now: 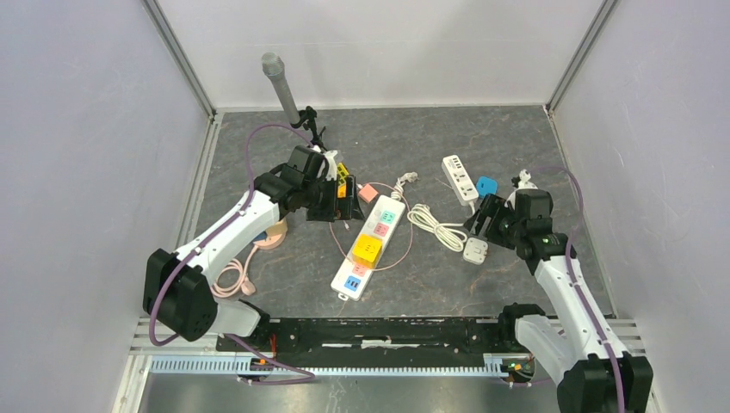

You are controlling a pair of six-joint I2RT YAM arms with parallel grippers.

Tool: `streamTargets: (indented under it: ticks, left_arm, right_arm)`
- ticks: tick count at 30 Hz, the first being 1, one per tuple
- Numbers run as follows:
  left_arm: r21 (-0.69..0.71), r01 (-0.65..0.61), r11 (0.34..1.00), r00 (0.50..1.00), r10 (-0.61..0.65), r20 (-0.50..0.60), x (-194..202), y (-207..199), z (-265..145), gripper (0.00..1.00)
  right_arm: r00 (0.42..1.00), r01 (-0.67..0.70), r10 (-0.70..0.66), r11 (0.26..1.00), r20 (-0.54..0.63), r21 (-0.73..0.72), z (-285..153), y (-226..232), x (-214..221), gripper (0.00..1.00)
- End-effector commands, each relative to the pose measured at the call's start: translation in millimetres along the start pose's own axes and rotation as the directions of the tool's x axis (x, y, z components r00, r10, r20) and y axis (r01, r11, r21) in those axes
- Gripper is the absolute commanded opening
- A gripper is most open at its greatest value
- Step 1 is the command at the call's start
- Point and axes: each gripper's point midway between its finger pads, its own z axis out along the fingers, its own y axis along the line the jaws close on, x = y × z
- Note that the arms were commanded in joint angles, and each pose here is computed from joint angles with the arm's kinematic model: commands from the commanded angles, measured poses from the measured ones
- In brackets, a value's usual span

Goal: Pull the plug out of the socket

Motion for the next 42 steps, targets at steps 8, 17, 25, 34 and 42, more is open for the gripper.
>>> streamTargets:
  ticks: [8, 17, 25, 34, 42]
  left_arm:
    - [0.011, -0.024, 1.000, 1.000, 0.024, -0.009, 12.2, 1.4, -5.6, 0.95]
    - [-0.118, 0.062, 0.991, 0.997, -0.066, -0.036, 35.7, 29.3, -4.0, 0.83]
    - [-0.224, 0.208, 0.952, 0.969, -0.232, -0.086, 65.5, 52.0, 12.3, 0.83]
    - [-0.213, 0.300, 0.930, 0.945, -0.321, -0.069, 65.2, 52.6, 34.0, 0.84]
    - [-0.267, 0.292, 0.919, 0.940, -0.326, -0.096, 77.7, 66.0, 45.5, 0.75]
  right_arm:
    - [0.957, 0.267, -0.174, 0.841, 0.232, -0.471, -29.3, 126.2, -20.6, 0.81]
    - [0.803, 0.585, -0.498, 0.553, 0.328, -0.594, -38.4, 215.9, 45.7, 0.86]
    - [0.579, 0.776, -0.727, 0.352, 0.369, -0.524, -21.6, 254.8, 104.1, 0.87]
    - [0.511, 0.815, -0.786, 0.313, 0.349, -0.488, 5.0, 259.7, 120.1, 0.89]
    - [0.476, 0.818, -0.813, 0.268, 0.336, -0.509, 17.4, 261.9, 133.0, 0.88]
